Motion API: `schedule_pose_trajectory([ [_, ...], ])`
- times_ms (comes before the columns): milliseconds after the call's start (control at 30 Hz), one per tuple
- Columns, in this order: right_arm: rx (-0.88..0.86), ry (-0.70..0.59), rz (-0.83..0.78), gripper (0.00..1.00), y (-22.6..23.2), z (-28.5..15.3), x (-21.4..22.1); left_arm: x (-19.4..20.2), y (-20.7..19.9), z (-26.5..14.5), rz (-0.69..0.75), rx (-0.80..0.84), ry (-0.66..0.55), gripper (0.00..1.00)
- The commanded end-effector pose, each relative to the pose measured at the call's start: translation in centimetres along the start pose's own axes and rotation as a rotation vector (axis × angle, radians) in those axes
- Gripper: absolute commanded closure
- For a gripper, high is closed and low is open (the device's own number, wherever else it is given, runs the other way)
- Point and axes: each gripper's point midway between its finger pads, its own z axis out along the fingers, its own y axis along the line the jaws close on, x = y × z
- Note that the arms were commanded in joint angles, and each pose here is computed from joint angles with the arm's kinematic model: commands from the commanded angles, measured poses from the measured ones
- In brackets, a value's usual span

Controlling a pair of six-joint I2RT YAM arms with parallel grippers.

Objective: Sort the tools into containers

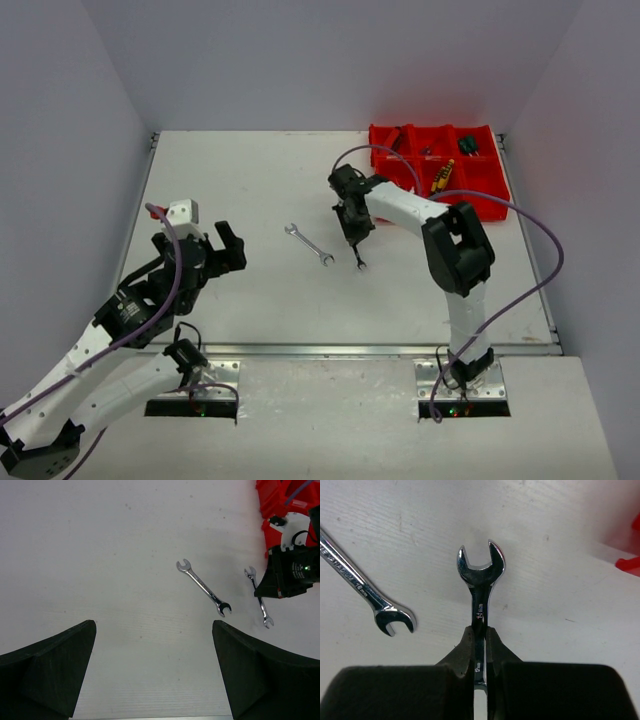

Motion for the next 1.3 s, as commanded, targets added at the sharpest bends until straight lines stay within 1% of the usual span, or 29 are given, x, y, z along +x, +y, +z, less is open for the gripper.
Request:
schedule_pose_trajectory([
  [0,0.021,-0.14,0.055,1.0,-3.1,-4.6,-3.4,-0.9,-0.5,0.0,-0.02,0.021,-0.034,0.0],
  [133,0.053,-0.212,0.148,1.0,-8.7,-7.8,-5.5,-0.9,-0.5,0.0,-0.022,0.02,-0.033,0.0],
  [233,0.148,-0.283,0.233,1.0,-15.2,-10.6,-7.4,-0.9,-0.4,0.0,-0.023,0.021,-0.035,0.0],
  [267,0.194,-0.289,0.281,1.0,-18.0,-11.0,-7.4,-0.9,-0.4,0.0,-0.025,0.021,-0.035,0.0],
  [400,0.299,-0.329,0.444,1.0,-26.1,-12.3,-8.2,-0.7,-0.6,0.1,-0.019,0.024,-0.026,0.0],
  [467,0.381,-0.357,0.567,1.0,-32.4,-12.7,-7.7,-0.6,-0.8,0.2,-0.014,0.03,-0.019,0.0],
  [533,0.413,-0.391,0.63,1.0,-36.1,-13.0,-8.5,-0.4,-1.0,0.3,-0.01,0.036,-0.009,0.0],
  [633,0.496,-0.413,0.665,1.0,-40.0,-13.8,-8.5,-0.3,-1.3,0.2,-0.006,0.055,-0.005,0.0],
  [733,0.597,-0.43,0.684,1.0,-42.7,-13.3,-7.5,-0.1,-1.6,0.3,0.001,0.066,0.001,0.0],
  [800,0.624,-0.489,0.676,1.0,-43.0,-13.9,-7.5,-0.1,-1.7,0.4,0.002,0.067,0.003,0.0],
  [833,0.635,-0.498,0.69,1.0,-43.2,-13.7,-7.3,0.0,-1.7,0.4,0.004,0.069,0.004,0.0],
  [900,0.627,-0.509,0.696,1.0,-43.0,-13.3,-7.2,0.1,-1.9,0.4,0.007,0.077,0.007,0.0],
  [1033,0.546,-0.583,0.704,1.0,-41.7,-12.4,-7.9,0.4,-2.2,0.6,0.02,0.085,0.02,0.0],
  [1100,0.538,-0.608,0.72,1.0,-41.5,-11.9,-7.7,0.4,-2.2,0.7,0.02,0.084,0.021,0.0],
  [1200,0.547,-0.683,0.734,1.0,-41.6,-11.8,-7.9,0.4,-2.1,0.6,0.018,0.083,0.017,0.0],
  [1267,0.558,-0.688,0.736,1.0,-41.6,-11.2,-7.3,0.3,-2.0,0.5,0.015,0.083,0.012,0.0],
])
